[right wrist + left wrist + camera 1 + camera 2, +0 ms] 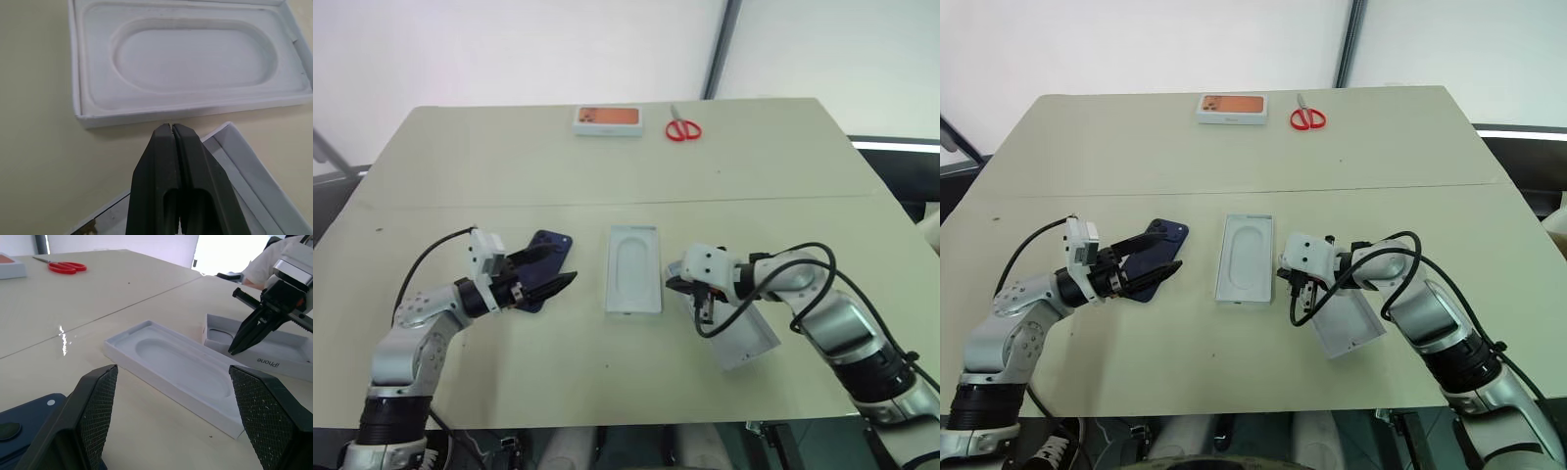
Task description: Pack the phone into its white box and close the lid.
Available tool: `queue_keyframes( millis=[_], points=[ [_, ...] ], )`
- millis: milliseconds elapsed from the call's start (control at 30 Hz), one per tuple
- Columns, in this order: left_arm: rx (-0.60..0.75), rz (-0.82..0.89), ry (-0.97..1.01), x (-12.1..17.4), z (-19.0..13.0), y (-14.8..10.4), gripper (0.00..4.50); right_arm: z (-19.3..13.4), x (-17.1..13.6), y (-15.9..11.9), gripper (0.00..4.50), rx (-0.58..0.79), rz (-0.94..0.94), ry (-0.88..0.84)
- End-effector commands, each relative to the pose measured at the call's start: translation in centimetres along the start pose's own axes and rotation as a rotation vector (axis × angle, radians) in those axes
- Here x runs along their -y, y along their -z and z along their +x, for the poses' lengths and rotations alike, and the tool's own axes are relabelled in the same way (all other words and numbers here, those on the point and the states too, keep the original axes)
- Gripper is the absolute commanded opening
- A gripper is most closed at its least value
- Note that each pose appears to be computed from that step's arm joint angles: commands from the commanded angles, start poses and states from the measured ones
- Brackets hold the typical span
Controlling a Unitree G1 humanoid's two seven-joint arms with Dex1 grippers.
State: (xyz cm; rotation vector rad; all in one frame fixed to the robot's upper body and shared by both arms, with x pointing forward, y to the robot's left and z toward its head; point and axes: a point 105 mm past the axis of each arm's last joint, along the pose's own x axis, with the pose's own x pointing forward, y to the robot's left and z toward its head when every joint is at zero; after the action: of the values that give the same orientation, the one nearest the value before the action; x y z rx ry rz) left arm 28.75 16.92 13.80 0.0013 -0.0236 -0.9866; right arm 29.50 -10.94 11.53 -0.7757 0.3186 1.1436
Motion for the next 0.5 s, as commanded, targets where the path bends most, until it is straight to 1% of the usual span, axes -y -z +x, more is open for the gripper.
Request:
queue_keyframes(
  millis=[33,167,300,500],
  points=[
    [0.022,0.04,0.018,0.0,0.4,-0.9,3.86,0.0,0.0,-0.3,0.06,0.003,-0.027,0.006],
    [0.025,0.045,0.014,-0.1,0.6,-1.1,3.86,-0.2,0.9,0.9,0.06,-0.061,-0.081,0.041],
    [0.026,0.047,0.008,-0.2,0.6,-1.1,3.86,-0.4,1.5,1.2,0.06,-0.079,-0.096,0.057],
    [0.024,0.047,0.0,-0.2,0.6,-1.0,3.86,-1.5,2.4,2.6,0.06,-0.132,-0.113,0.074]
  ],
)
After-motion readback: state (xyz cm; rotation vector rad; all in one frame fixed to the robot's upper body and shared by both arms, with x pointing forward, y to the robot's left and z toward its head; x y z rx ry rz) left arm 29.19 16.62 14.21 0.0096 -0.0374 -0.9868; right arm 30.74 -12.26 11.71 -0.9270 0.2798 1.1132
